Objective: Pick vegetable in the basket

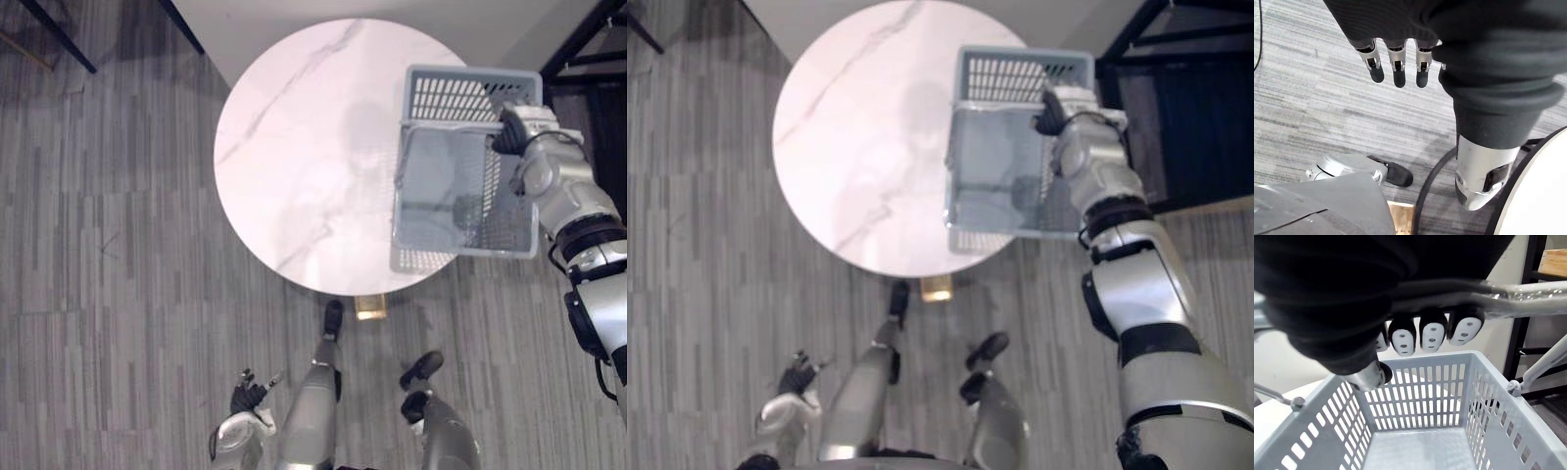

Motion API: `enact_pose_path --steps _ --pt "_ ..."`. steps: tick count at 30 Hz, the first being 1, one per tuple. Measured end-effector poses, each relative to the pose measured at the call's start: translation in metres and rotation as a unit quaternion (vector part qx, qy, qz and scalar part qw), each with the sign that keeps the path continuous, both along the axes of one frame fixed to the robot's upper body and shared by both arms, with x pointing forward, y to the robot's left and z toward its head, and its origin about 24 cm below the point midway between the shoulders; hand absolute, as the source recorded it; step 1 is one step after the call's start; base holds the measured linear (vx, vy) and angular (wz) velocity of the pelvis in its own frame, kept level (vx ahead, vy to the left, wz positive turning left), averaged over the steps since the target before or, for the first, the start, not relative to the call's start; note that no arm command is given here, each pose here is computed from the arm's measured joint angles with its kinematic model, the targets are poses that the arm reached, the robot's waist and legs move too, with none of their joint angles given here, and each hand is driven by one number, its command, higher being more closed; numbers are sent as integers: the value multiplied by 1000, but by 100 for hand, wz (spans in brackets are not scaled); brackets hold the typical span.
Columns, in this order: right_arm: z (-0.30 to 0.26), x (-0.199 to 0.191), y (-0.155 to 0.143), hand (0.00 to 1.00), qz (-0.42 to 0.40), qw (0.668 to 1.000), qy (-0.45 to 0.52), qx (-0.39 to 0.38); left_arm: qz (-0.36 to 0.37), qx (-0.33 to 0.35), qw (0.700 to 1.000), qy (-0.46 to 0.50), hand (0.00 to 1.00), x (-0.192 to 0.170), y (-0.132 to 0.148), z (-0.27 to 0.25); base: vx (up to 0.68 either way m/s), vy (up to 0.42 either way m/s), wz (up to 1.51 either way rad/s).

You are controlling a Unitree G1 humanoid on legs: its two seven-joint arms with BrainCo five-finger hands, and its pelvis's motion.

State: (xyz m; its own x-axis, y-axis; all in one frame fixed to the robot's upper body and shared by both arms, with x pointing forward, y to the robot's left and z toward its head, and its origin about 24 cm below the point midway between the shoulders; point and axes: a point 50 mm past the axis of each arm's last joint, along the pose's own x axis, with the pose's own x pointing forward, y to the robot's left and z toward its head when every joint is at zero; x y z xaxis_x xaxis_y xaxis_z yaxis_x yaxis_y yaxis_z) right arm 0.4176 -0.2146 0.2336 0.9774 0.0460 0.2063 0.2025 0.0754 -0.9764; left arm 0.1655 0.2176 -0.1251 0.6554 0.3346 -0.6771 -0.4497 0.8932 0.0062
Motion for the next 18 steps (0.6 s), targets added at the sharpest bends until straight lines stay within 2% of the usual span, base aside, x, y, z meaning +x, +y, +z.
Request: enact_pose_path --steps 5,9,13,18 --pt "-42 -9 66 100 129 987 57 -75 22 4 1000 10 0 -5 9 -1 -8 -44 -48" --pt "-75 -28 98 100 220 964 103 -105 36 9 999 33 0 -13 17 -5 36 -54 -41" --pt "-80 -44 112 100 271 953 101 -84 38 17 997 64 0 -30 22 -11 32 -55 -46" --pt "-98 -75 89 100 305 942 126 -68 36 25 993 114 0 -60 25 -21 32 -40 -41"
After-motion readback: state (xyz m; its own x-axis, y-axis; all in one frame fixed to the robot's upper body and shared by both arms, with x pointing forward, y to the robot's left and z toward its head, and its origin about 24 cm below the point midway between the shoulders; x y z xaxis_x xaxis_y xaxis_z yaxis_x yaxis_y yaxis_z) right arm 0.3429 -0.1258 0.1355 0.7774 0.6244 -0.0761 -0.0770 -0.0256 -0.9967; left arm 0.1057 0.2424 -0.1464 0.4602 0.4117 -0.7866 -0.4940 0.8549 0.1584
